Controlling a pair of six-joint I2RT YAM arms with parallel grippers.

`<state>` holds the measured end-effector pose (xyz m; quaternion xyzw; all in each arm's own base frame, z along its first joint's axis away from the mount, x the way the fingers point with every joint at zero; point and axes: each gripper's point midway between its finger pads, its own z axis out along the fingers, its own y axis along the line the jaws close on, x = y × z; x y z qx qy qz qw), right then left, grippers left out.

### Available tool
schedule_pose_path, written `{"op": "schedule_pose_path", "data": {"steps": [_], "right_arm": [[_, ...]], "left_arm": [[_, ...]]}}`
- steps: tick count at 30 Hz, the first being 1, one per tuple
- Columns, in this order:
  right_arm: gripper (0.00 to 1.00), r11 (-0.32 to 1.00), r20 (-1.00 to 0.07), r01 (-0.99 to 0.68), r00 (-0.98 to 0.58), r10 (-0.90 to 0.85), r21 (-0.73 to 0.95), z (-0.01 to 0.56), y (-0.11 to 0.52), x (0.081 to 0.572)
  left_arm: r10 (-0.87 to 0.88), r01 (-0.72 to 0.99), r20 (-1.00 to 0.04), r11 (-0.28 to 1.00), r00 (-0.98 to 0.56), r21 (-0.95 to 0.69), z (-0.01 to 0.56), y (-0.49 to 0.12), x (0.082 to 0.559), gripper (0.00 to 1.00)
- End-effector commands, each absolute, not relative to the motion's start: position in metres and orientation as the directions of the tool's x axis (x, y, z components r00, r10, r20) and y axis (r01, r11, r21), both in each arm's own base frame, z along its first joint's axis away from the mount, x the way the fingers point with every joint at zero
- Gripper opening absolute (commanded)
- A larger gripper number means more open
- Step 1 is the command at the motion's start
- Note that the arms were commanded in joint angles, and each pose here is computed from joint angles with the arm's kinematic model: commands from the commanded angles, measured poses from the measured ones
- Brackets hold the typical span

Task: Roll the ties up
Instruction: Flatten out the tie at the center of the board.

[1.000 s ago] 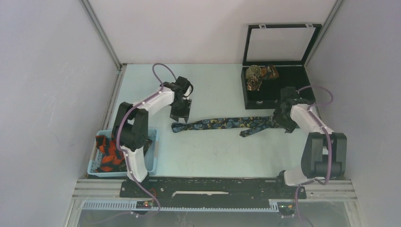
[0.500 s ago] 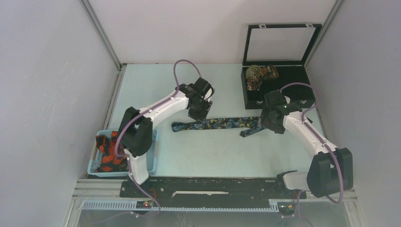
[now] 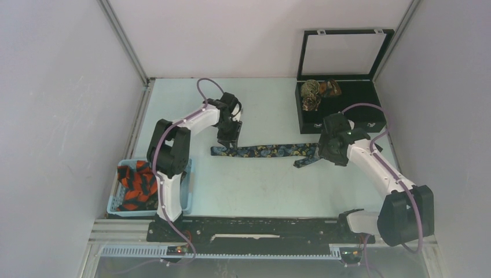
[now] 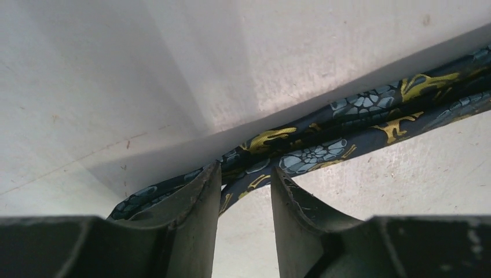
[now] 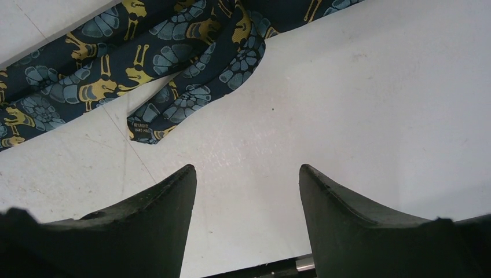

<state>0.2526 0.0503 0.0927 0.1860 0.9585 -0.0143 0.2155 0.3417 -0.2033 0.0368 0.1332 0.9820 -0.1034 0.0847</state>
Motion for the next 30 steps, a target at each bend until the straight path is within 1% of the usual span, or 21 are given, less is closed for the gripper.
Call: {"op": "schedule_pose_path", "data": {"steps": [1,5,7,10,13,16,20,24,26,27,29,30], "right_arm": [[0.68,0.934,-0.423,0.355,-0.839,0.342,0.051,0.089,0.053,0.258],[0.68,0.935,-0.414,0.350,-0.845,0.339,0.051,0.085,0.055,0.260],[0.68,0.939,-0.420,0.339,-0.844,0.333,0.064,0.086,0.057,0.263],[0.68,0.948,-0.437,0.305,-0.843,0.314,0.094,0.093,0.063,0.268],[0.68,0.957,-0.463,0.266,-0.837,0.291,0.120,0.104,0.073,0.271],[0.68,0.965,-0.475,0.226,-0.841,0.261,0.131,0.109,0.086,0.268],[0.69,0.982,-0.472,0.159,-0.861,0.191,0.107,0.104,0.108,0.259],[0.69,0.996,-0.472,0.042,-0.878,0.077,0.084,0.094,0.137,0.256],[0.68,0.997,-0.466,-0.008,-0.884,0.029,0.078,0.089,0.147,0.257],[0.67,0.997,-0.455,-0.022,-0.890,0.012,0.070,0.086,0.149,0.257],[0.65,0.997,-0.434,-0.055,-0.900,-0.024,0.059,0.079,0.156,0.261],[0.64,0.996,-0.423,-0.072,-0.905,-0.043,0.051,0.075,0.158,0.263]], "left_arm": [[0.249,0.293,-0.197,0.926,-0.948,-0.238,0.032,-0.207,0.351,0.43],[0.224,0.263,-0.170,0.927,-0.960,-0.267,0.020,-0.202,0.360,0.42],[0.210,0.254,-0.179,0.927,-0.961,-0.276,0.018,-0.201,0.367,0.41],[0.196,0.254,-0.225,0.929,-0.955,-0.269,0.031,-0.200,0.379,0.40],[0.179,0.257,-0.297,0.934,-0.938,-0.249,0.059,-0.199,0.389,0.43],[0.160,0.253,-0.356,0.940,-0.921,-0.230,0.085,-0.194,0.391,0.50],[0.129,0.236,-0.415,0.947,-0.901,-0.220,0.111,-0.186,0.380,0.61],[0.072,0.187,-0.457,0.959,-0.886,-0.212,0.124,-0.174,0.363,0.67],[0.033,0.154,-0.485,0.965,-0.874,-0.211,0.130,-0.166,0.354,0.72],[0.014,0.136,-0.492,0.968,-0.871,-0.212,0.130,-0.163,0.350,0.77],[-0.021,0.128,-0.514,0.959,-0.858,-0.253,0.131,-0.165,0.342,0.94],[-0.049,0.125,-0.531,0.950,-0.846,-0.287,0.132,-0.168,0.339,0.99]]}}
